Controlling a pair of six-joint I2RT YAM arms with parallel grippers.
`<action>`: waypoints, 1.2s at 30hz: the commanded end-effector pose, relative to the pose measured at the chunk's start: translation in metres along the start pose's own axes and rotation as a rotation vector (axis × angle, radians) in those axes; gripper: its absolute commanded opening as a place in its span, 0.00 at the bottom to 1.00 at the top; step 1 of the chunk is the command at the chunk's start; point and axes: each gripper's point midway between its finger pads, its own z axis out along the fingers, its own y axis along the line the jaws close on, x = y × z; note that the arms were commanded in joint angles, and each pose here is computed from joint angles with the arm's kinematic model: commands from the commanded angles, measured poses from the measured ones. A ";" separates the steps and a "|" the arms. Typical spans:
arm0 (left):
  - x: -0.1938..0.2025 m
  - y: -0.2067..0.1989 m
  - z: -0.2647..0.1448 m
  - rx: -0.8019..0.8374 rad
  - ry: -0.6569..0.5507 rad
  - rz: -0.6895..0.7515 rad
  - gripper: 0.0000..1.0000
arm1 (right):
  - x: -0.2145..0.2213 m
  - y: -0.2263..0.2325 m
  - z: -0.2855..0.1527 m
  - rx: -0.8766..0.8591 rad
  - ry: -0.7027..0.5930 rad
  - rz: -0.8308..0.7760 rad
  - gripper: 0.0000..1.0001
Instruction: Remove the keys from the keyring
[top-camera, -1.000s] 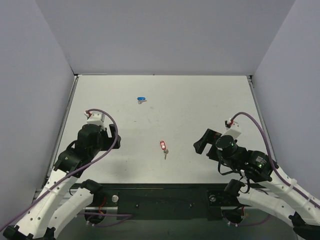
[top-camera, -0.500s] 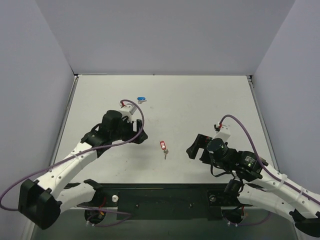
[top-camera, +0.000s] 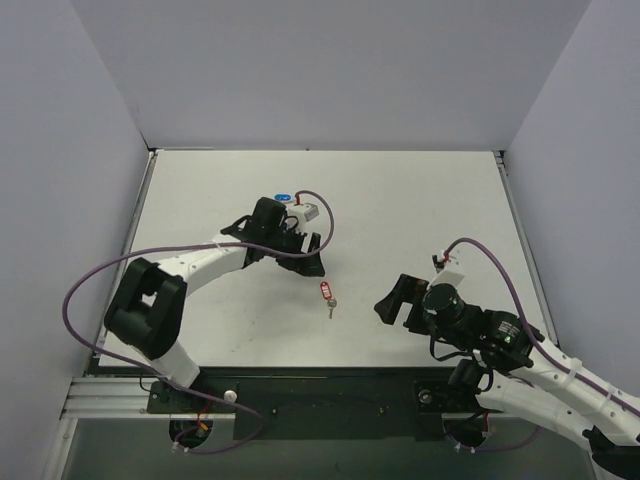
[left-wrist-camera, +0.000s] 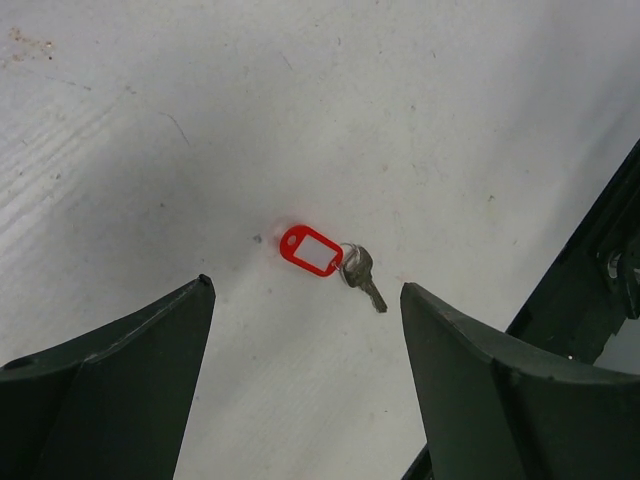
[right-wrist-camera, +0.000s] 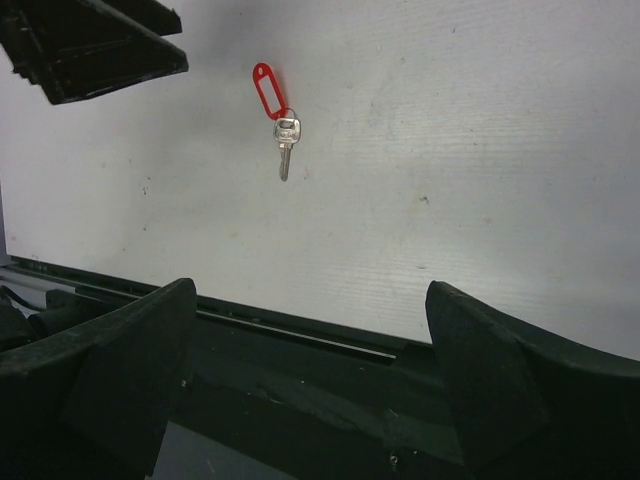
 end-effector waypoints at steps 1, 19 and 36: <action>-0.021 -0.004 0.022 0.075 0.005 0.080 0.85 | 0.001 0.001 -0.001 -0.016 -0.002 -0.008 0.93; 0.015 0.000 0.074 0.180 0.164 0.011 0.83 | 0.001 0.007 -0.002 -0.023 0.019 -0.021 0.93; 0.052 -0.010 0.073 0.157 0.259 -0.003 0.64 | -0.003 0.005 -0.011 -0.051 -0.010 0.016 0.93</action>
